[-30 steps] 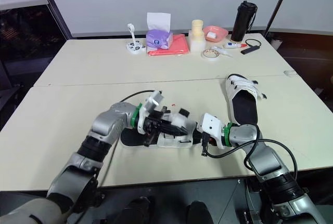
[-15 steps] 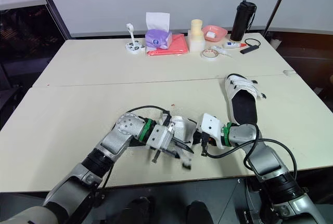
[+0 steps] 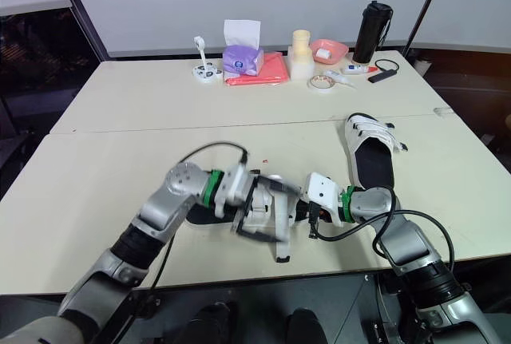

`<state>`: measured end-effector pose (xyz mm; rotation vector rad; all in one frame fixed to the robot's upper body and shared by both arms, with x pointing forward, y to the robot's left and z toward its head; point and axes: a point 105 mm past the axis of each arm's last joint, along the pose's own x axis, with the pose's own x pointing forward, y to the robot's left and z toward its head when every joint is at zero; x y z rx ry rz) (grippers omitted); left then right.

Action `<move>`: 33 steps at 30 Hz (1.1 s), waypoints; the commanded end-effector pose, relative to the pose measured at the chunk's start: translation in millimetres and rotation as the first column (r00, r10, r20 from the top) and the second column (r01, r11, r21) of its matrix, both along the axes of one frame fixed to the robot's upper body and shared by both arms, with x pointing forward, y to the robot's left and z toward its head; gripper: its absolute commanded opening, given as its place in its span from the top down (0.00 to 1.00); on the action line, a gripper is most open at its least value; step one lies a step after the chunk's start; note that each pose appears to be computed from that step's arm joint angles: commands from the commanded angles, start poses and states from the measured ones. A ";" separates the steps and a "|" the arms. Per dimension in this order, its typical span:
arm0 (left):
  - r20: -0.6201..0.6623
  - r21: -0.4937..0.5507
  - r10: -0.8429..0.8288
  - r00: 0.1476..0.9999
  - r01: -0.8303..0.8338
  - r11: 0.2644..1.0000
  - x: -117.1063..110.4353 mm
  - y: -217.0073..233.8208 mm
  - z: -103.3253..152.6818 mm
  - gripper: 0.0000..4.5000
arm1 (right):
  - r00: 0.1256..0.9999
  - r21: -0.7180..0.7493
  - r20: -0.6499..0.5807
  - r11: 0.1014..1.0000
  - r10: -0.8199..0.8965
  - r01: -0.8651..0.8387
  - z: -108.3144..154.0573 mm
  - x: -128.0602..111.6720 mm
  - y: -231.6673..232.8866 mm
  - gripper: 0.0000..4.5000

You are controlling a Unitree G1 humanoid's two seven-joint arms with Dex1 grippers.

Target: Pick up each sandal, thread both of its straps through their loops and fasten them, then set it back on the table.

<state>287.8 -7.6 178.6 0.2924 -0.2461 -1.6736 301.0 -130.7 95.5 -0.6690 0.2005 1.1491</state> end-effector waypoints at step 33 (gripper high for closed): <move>-0.725 0.222 0.332 0.604 -0.251 0.942 -70.5 39.3 -77.5 0.01 | 0.994 -0.051 -0.108 0.998 0.029 -0.035 -13.2 -32.1 2.9 1.00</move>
